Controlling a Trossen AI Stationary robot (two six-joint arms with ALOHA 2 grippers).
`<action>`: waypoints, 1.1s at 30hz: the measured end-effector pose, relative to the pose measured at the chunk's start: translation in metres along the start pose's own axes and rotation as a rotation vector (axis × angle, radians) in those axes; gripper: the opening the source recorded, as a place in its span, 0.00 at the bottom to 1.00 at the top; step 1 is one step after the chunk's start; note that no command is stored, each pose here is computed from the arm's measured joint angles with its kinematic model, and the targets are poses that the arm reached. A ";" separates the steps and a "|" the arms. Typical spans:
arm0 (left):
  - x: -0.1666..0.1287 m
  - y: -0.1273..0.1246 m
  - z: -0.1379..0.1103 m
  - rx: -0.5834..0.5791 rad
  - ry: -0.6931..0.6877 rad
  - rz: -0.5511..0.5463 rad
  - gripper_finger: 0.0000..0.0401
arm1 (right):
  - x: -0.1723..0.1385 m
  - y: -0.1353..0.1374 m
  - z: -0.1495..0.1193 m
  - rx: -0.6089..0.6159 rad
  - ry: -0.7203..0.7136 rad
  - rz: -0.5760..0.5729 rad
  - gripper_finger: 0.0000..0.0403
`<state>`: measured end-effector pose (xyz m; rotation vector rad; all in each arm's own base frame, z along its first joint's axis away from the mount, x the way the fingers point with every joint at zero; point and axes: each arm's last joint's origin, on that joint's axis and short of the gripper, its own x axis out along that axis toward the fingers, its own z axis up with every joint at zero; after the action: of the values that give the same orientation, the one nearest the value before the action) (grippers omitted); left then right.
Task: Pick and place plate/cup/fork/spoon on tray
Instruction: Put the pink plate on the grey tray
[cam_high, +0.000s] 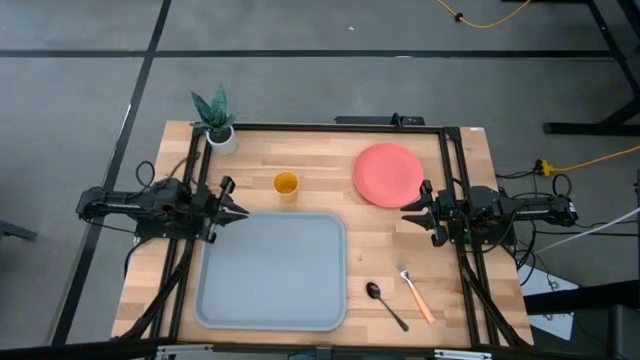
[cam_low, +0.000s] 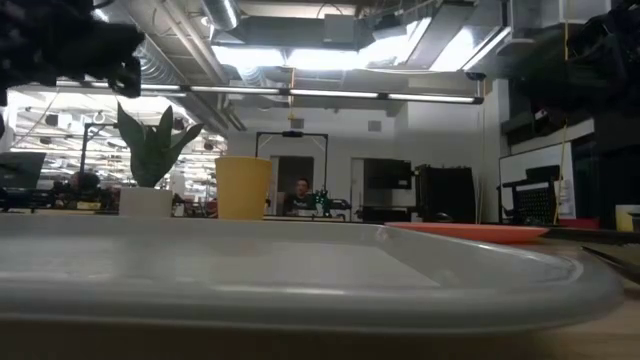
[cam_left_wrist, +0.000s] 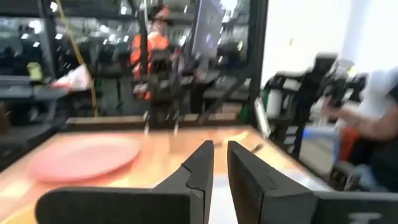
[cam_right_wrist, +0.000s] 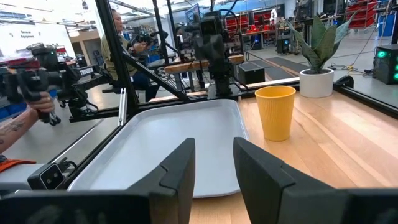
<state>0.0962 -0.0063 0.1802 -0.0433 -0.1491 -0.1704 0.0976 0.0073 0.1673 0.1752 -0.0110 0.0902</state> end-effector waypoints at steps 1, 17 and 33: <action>0.000 0.000 -0.002 0.004 0.017 0.014 0.10 | 0.000 0.000 0.000 0.000 0.000 0.000 0.28; 0.000 0.002 -0.001 -0.064 0.004 0.054 0.10 | 0.000 0.000 0.000 -0.076 0.000 -0.001 0.28; 0.000 0.002 -0.001 -0.052 0.010 0.057 0.10 | -0.003 0.004 0.024 0.054 -0.248 0.051 0.28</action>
<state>0.0966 -0.0047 0.1789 -0.0986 -0.1337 -0.1177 0.0941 0.0070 0.1915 0.2389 -0.2602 0.1195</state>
